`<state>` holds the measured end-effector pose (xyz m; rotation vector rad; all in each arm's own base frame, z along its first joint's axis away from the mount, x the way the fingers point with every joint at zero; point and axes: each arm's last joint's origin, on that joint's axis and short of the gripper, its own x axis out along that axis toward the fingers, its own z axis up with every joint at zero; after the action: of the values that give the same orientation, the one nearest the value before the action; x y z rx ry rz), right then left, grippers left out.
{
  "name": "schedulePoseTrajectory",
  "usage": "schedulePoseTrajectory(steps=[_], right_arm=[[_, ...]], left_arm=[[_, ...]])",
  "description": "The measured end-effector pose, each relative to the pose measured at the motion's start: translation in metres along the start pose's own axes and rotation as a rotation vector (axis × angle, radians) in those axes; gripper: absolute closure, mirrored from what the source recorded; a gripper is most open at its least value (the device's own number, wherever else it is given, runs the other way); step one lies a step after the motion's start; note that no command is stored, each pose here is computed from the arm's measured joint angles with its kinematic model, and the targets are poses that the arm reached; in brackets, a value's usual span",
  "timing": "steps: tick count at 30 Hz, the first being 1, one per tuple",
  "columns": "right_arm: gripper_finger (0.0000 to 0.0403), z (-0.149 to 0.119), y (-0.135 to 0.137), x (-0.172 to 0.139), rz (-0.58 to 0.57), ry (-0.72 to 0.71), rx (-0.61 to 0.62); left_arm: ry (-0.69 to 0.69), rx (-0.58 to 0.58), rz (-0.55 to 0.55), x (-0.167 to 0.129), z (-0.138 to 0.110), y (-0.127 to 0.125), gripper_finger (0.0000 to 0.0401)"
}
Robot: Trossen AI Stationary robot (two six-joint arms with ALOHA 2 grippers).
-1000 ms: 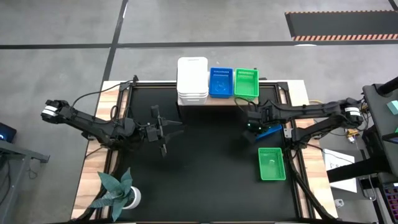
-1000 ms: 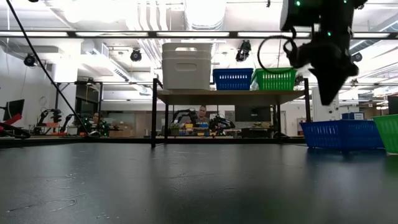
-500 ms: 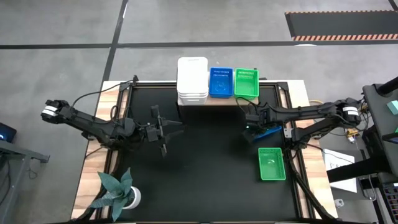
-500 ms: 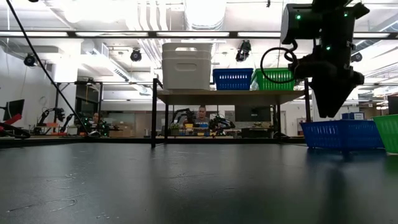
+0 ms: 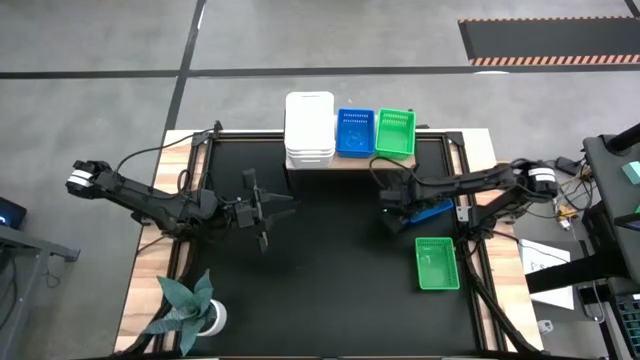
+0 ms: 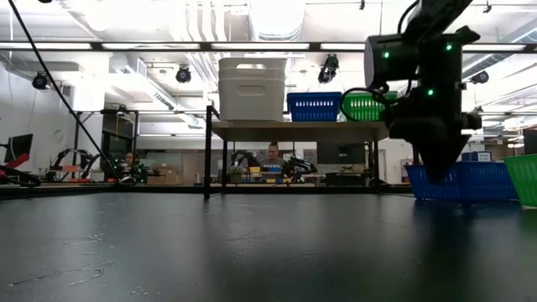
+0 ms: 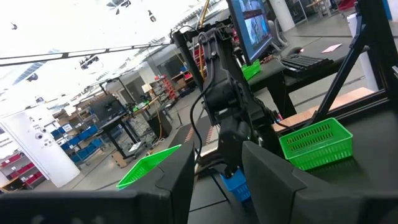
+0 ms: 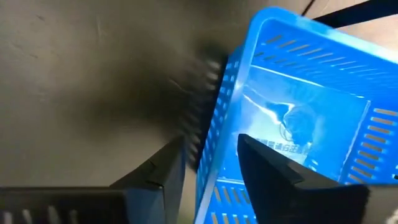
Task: Stack baskets on shelf by color
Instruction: Stack the blue bin on top of the blue bin on the shelf
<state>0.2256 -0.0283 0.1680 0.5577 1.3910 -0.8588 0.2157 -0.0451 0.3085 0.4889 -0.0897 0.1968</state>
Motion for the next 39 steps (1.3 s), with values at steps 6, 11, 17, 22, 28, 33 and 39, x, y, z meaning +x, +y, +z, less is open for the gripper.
schedulePoseTrajectory(steps=[6,11,17,22,28,33,39], right_arm=[[0.0311,0.000,0.003,0.009,-0.026,0.034,0.009],[0.0360,0.000,0.003,0.006,-0.017,0.027,0.031],[0.0392,-0.001,0.003,0.004,-0.007,0.022,0.032],[0.0394,-0.003,0.006,0.000,0.017,0.040,0.015],[0.0394,-0.004,0.019,-0.016,0.142,0.085,-0.113],[0.0394,-0.005,0.037,-0.043,0.252,0.067,-0.323],[0.0394,-0.013,0.062,-0.083,0.363,-0.051,-0.647]], left_arm=[[0.000,0.000,0.000,0.000,0.000,0.000,0.0281],[0.000,0.000,0.000,0.000,0.000,0.000,0.0281],[0.000,0.000,0.000,0.000,0.000,0.000,0.0281],[0.000,0.000,0.000,0.000,0.000,0.000,0.0281],[0.000,0.000,0.000,0.000,0.000,0.000,0.0281],[0.000,0.000,0.000,0.000,0.000,0.000,0.0281],[0.000,0.000,0.000,0.000,0.000,0.000,0.0281]])
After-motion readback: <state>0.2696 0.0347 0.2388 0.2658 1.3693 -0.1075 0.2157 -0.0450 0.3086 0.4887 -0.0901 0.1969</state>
